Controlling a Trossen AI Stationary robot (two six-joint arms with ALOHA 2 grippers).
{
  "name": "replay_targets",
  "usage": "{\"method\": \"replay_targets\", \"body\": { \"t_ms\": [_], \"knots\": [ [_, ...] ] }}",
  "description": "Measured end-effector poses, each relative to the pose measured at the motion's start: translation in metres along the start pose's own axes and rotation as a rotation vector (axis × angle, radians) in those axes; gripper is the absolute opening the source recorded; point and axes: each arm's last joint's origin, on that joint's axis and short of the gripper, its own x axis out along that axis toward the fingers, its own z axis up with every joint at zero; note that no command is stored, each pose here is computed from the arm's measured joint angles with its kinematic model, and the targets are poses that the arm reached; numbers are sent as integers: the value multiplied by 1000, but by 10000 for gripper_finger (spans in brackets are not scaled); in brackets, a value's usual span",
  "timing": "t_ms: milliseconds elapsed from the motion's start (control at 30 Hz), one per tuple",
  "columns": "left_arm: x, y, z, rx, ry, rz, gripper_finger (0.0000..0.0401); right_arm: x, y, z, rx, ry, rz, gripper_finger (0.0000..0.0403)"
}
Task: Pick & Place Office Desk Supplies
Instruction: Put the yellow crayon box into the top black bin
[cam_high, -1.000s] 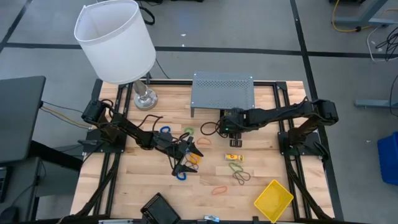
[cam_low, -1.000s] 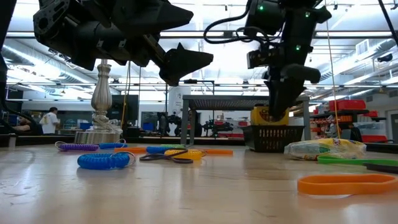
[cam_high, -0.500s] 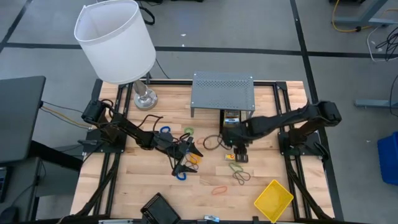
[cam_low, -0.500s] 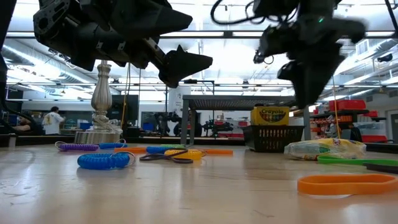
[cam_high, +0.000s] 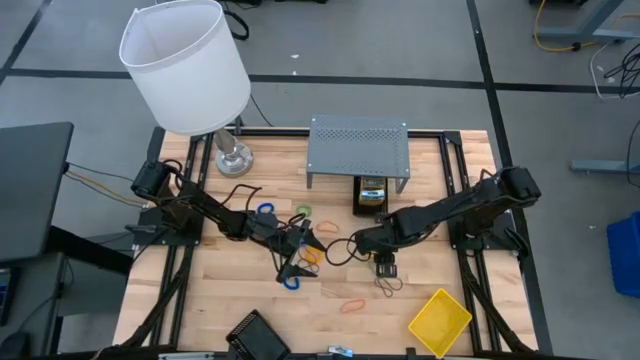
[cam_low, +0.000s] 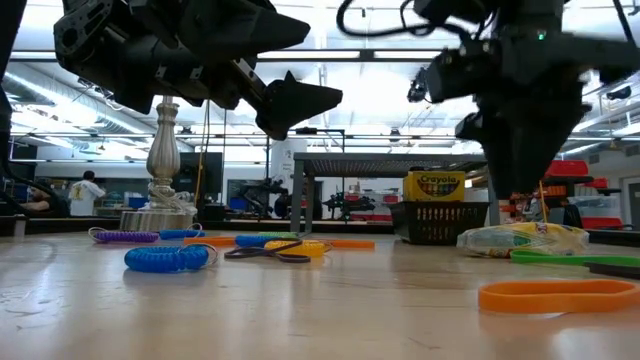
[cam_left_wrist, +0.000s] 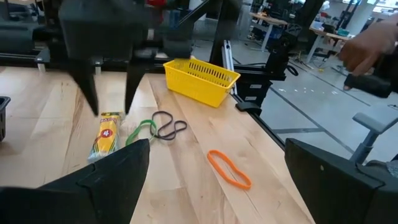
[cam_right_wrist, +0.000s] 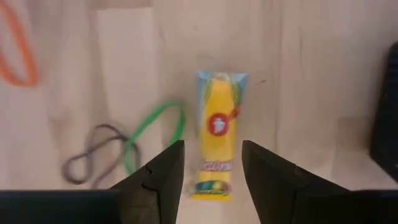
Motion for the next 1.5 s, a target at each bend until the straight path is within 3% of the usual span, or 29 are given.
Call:
{"method": "replay_targets", "body": {
  "t_ms": [533, 600, 733, 767, 933, 1100, 1233, 1500],
  "knots": [
    [0, 0, 1, 0, -9, -9, 374, 45, 0, 8, -35, 98, -36, 159],
    [0, 0, 1, 0, -9, -9, 374, 44, 0, 8, -39, 82, -67, 134],
    [0, -1, 1, 0, -10, -9, 374, 42, -1, 9, -35, 69, -94, 38],
    [0, -1, 1, 0, -10, -9, 374, 41, -1, 9, -35, 68, -98, 29],
    [0, -1, 1, 1, -10, -9, 374, 31, 1, 14, -49, 81, -162, 29],
    [0, -1, 1, 2, -10, -10, 374, 4, -6, 25, -81, 96, -349, 29],
    [0, -1, 1, 2, -10, -10, 374, -7, -27, 33, -63, 104, -457, 29],
    [0, -1, 1, -6, -7, -28, 374, -8, -68, 41, -29, 111, -499, 29]
  ]
}}
